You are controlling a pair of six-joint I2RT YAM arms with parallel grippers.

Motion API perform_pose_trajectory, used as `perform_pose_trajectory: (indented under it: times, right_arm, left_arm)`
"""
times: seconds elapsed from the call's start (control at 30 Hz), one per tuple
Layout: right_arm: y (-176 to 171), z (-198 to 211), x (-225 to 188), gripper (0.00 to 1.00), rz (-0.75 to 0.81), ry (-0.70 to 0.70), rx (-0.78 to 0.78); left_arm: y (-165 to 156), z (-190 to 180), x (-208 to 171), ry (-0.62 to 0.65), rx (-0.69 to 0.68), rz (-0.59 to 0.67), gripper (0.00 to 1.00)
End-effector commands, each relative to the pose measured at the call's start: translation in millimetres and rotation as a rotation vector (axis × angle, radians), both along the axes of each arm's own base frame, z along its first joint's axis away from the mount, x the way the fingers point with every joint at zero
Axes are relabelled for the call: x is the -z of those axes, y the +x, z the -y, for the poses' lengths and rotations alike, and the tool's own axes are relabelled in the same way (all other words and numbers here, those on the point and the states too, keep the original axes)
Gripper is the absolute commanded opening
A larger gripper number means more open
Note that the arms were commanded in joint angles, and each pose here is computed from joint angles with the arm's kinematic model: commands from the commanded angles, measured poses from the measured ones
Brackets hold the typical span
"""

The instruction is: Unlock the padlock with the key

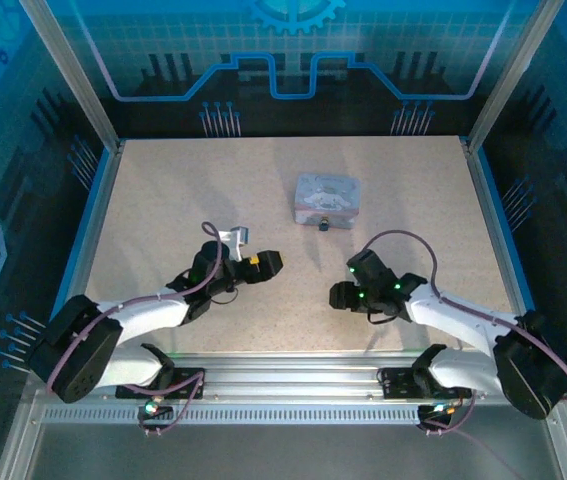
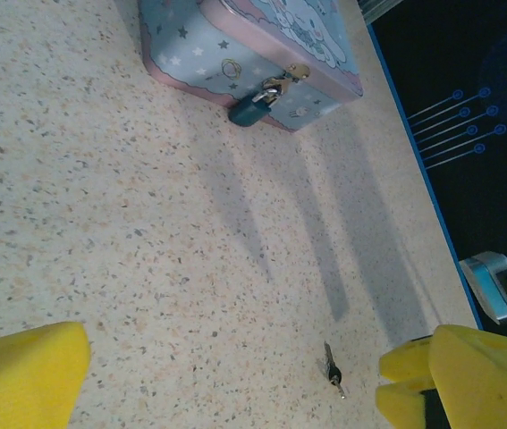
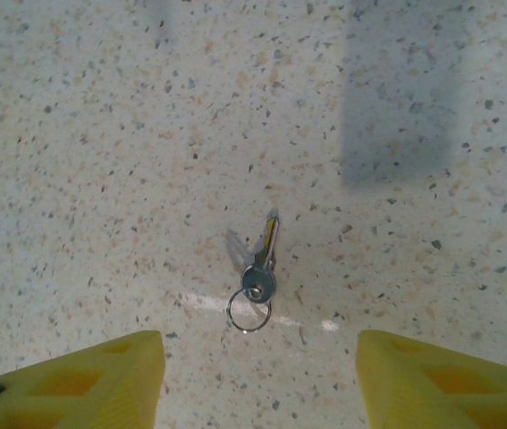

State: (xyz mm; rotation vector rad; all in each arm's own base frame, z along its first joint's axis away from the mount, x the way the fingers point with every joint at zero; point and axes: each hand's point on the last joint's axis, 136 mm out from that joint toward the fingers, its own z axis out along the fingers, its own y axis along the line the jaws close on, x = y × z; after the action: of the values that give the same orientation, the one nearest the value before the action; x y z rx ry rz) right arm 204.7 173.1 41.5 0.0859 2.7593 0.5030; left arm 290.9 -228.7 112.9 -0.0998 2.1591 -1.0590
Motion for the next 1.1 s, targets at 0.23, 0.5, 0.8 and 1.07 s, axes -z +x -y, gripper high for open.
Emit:
perform_pose_trajectory:
  times: [0.23, 0.5, 0.8, 1.07]
  right_arm:
    - [10.7, -7.2, 5.4, 0.50, -0.023, -0.107, 0.032]
    - [9.7, -8.8, 14.3, 0.45, -0.052, -0.162, 0.016]
    - [8.2, -12.8, 18.9, 0.37, -0.068, -0.223, -0.012]
    - [1.5, -15.6, 29.3, 0.34, -0.106, -0.276, -0.034]
  left_arm:
    - [5.5, 12.2, -19.2, -0.037, 0.020, 0.047, 0.99]
    - [4.6, 11.6, -23.2, -0.037, 0.021, 0.058, 0.99]
    - [3.1, 9.5, -25.2, -0.036, 0.017, 0.067, 0.99]
    - [1.3, 7.9, -26.3, -0.034, 0.017, 0.072, 0.99]
